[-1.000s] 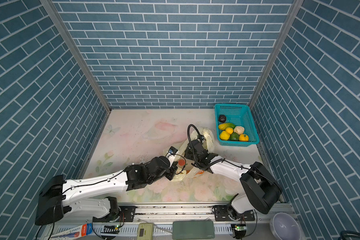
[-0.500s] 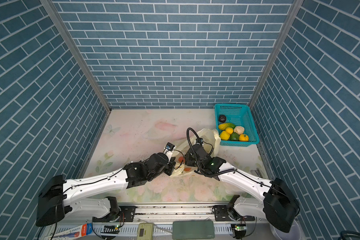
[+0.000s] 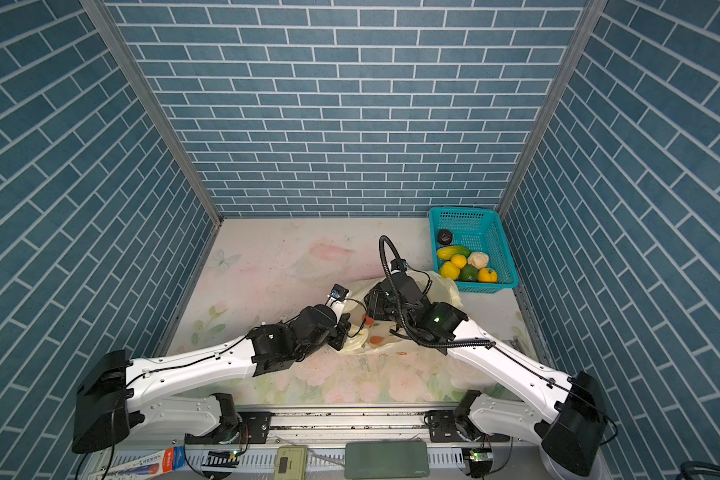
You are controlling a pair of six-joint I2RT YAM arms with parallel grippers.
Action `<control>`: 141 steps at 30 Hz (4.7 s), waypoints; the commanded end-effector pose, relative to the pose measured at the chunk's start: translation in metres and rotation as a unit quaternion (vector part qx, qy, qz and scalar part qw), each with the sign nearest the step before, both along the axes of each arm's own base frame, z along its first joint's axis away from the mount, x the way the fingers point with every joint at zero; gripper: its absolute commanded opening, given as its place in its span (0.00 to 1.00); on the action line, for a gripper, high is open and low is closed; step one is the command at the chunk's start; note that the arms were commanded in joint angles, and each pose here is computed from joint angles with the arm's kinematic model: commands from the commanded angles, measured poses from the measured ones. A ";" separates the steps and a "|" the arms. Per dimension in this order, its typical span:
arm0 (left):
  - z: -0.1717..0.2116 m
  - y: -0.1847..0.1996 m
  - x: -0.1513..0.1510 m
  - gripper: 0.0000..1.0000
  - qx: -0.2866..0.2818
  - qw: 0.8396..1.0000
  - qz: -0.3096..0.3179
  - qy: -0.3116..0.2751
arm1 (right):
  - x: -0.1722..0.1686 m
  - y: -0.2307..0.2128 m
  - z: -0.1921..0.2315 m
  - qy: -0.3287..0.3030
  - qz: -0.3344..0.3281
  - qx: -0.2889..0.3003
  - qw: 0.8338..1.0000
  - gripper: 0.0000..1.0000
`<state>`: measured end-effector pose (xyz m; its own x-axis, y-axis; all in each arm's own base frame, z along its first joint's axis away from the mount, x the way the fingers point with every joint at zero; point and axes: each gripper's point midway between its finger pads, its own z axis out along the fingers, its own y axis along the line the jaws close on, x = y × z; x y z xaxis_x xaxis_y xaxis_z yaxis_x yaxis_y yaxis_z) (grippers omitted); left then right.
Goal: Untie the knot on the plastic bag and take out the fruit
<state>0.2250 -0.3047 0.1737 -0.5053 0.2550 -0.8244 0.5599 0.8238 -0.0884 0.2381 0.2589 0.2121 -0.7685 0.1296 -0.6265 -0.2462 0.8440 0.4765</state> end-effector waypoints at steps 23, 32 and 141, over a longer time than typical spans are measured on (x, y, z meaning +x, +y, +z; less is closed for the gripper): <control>-0.006 0.057 -0.001 0.00 0.052 0.997 0.057 0.002 | 0.117 -0.109 0.116 -0.098 -0.119 0.012 0.988 0.45; -0.004 0.065 0.001 0.00 0.054 0.996 0.067 0.003 | 0.218 -0.195 0.047 -0.051 -0.220 0.008 0.974 0.44; 0.015 0.223 0.074 0.97 0.022 0.975 0.198 -0.103 | 0.100 -0.223 -0.064 -0.103 -0.152 -0.184 0.966 0.99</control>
<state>0.3029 -0.1104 0.2030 -0.3784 0.0473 -0.9244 0.2866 0.9556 -0.0684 0.3232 0.0527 0.1417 -0.6577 0.1042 -0.7460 -0.0210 0.9875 0.1564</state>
